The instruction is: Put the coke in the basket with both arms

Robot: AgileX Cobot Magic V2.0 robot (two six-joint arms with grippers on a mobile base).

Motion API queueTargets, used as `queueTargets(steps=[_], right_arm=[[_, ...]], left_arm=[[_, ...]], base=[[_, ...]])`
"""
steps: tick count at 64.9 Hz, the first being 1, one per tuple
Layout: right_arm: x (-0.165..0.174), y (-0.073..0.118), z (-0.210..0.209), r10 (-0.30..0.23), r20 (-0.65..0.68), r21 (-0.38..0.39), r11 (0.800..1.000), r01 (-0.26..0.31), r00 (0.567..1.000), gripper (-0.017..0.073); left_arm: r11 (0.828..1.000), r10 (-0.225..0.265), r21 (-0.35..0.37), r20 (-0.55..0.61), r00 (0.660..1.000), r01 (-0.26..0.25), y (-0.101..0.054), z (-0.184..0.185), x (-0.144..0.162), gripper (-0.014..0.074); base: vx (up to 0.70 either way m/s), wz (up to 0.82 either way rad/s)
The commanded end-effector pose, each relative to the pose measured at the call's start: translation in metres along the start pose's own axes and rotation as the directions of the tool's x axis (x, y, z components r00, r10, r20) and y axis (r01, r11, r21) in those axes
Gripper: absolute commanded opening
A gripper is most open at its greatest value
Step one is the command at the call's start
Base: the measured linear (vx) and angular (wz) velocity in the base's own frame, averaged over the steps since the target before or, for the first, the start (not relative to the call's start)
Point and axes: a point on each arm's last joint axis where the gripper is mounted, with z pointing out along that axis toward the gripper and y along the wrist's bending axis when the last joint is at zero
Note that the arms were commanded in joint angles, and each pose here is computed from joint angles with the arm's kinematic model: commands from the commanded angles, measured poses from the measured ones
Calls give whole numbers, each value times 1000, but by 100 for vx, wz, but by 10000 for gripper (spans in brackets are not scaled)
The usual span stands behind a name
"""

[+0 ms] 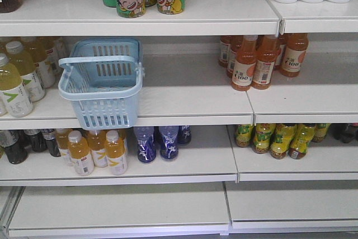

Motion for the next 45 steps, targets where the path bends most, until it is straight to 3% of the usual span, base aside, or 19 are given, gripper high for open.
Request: queueTargets(steps=[1,45], right_arm=[[-2,-1,-1,-17,64,28,999,15,998,-9],[-2,-1,-1,-17,64,28,999,15,998,-9]], left_arm=[[1000,-4,19,69,998,2,-1,-1,-3,-6],[1000,-4,19,69,998,2,-1,-1,-3,-6]], base=[[5,-3],[2,-1]])
